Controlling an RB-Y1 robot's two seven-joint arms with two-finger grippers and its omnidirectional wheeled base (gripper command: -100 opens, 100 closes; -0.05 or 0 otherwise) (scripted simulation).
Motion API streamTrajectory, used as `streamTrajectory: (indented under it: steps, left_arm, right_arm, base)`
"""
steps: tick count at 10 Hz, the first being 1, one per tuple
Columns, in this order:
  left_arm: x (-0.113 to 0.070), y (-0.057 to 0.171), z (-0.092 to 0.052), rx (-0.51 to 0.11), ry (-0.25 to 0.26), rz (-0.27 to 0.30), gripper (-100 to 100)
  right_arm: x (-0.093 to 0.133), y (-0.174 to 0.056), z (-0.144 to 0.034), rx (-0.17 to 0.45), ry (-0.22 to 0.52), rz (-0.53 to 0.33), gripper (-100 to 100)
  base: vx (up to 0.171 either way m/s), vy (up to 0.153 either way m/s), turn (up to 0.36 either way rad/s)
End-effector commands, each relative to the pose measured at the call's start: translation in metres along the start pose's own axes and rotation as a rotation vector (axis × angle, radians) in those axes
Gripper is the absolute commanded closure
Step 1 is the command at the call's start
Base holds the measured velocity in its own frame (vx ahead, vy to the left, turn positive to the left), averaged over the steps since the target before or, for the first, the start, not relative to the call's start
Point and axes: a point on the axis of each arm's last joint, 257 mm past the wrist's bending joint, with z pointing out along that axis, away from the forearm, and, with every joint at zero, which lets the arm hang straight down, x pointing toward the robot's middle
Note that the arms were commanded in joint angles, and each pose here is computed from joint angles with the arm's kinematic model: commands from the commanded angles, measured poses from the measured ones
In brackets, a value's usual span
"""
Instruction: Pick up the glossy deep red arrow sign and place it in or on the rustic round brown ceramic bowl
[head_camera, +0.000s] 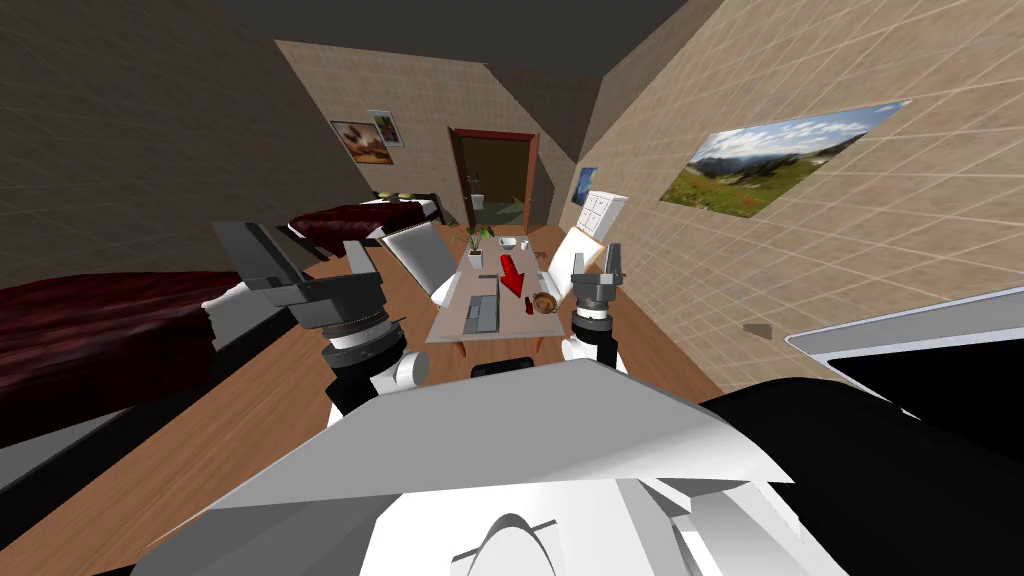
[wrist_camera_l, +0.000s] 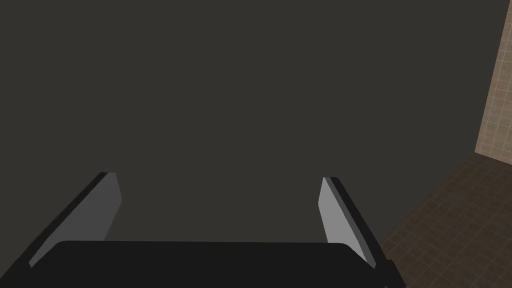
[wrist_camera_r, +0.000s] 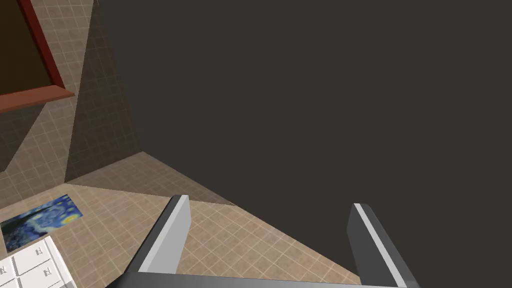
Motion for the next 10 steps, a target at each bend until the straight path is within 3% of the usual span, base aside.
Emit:
streamTrajectory:
  steps: [1, 3, 10]
  left_arm:
    - [0.0, 0.0, 0.0, 0.0, 0.0, 0.0, 0]
    - [0.0, 0.0, 0.0, 0.0, 0.0, 0.0, 0]
    - [0.0, 0.0, 0.0, 0.0, 0.0, 0.0, 0]
  right_arm:
    - [0.009, -0.028, -0.008, 0.077, 0.045, 0.001, -100]
    - [0.015, -0.057, -0.02, 0.16, 0.083, -0.004, -100]
    - [0.015, -0.058, -0.02, 0.162, 0.082, -0.004, -100]
  base:
    - [-0.041, 0.036, 0.188]
    - [-0.05, 0.052, 0.214]
    - [0.001, 0.003, -0.001]
